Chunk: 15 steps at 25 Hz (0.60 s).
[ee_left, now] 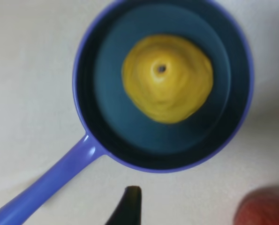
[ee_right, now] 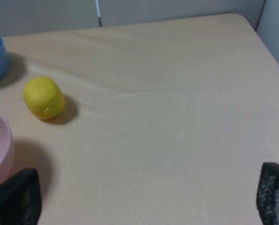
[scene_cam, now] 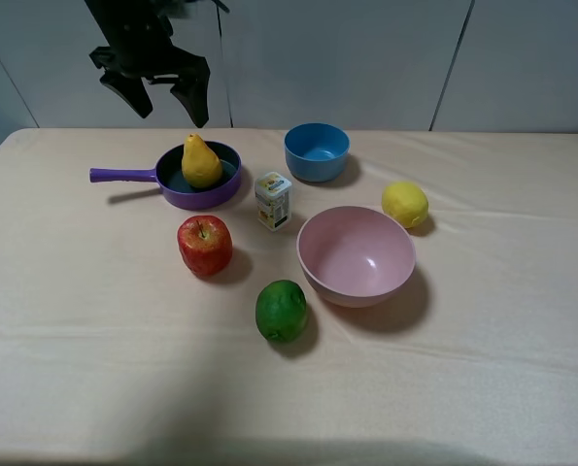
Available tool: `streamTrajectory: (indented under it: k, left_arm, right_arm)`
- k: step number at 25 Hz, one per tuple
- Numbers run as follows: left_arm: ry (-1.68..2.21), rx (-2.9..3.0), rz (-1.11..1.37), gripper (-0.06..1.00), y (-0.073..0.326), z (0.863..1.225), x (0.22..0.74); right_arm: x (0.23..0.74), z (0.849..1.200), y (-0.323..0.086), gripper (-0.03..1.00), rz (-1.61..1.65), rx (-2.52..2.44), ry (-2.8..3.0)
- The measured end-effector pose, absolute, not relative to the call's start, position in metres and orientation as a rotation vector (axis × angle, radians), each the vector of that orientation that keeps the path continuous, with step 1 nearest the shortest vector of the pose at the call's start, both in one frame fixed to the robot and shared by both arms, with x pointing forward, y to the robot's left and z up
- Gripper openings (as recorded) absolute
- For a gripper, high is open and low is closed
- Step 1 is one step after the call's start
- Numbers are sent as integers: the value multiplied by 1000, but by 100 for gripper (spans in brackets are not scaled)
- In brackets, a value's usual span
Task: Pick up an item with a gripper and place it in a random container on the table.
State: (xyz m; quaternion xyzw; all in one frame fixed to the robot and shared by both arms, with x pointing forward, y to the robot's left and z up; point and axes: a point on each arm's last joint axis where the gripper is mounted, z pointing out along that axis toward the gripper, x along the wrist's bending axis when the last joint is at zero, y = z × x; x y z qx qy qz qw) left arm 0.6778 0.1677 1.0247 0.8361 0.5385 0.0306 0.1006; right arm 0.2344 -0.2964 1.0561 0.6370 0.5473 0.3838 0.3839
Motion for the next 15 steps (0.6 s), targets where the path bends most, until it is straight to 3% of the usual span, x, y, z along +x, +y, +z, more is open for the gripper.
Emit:
streamTrajectory:
  k: [10, 15]
  left_arm:
    - [1568, 2340, 215, 87, 175, 1094, 651]
    - [1572, 2334, 216, 87, 184, 1112, 621]
  right_arm:
    - [234, 1056, -296, 69, 978, 1624, 1395]
    - [234, 1056, -296, 69, 978, 1624, 1395]
